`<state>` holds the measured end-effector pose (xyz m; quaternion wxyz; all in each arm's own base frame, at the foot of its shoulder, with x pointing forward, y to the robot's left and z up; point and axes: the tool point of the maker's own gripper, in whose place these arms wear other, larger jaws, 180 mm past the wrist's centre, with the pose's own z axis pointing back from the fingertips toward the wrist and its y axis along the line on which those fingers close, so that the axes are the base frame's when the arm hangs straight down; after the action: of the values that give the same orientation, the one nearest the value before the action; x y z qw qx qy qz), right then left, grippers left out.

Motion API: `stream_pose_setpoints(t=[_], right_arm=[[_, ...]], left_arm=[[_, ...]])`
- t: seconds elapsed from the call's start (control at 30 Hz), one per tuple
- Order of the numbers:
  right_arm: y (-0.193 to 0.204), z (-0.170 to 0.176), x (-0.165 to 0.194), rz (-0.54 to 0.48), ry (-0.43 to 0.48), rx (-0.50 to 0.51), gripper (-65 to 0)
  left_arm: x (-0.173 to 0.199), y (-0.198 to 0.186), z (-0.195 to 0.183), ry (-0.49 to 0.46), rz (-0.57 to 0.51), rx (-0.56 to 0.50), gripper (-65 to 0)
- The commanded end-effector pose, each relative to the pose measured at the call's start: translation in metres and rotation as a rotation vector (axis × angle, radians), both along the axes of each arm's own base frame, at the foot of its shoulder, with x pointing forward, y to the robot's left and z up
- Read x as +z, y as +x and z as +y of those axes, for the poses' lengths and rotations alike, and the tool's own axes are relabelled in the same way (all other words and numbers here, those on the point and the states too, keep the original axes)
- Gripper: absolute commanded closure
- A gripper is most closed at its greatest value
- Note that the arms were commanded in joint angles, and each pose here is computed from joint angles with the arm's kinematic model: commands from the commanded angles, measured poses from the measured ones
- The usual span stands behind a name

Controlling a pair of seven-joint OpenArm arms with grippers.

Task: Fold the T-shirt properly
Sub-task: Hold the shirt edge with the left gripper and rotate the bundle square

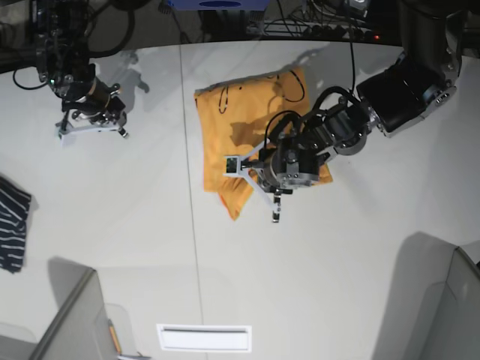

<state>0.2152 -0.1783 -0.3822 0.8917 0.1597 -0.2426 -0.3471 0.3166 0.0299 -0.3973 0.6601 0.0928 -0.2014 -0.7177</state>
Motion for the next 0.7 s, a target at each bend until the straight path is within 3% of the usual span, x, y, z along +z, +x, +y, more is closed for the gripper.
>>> stream_pose_setpoints(t=[0.0,0.4,0.67], right_arm=[[0.006,-0.002,0.009,-0.035,-0.011,0.006,0.0],[0.008,0.001,0.01,-0.043,0.001,-0.002,0.0],[0.008,0.002,0.01,-0.042,0.002,-0.001,0.0]], left_arm=[[0.01,0.011,-0.007,-0.018,-0.028,-0.01,0.0],[-0.003,0.01,-0.037,-0.039,0.017,-0.004,0.0],[-0.012,0.011,-0.029,-0.015,0.038,0.019,0.0]])
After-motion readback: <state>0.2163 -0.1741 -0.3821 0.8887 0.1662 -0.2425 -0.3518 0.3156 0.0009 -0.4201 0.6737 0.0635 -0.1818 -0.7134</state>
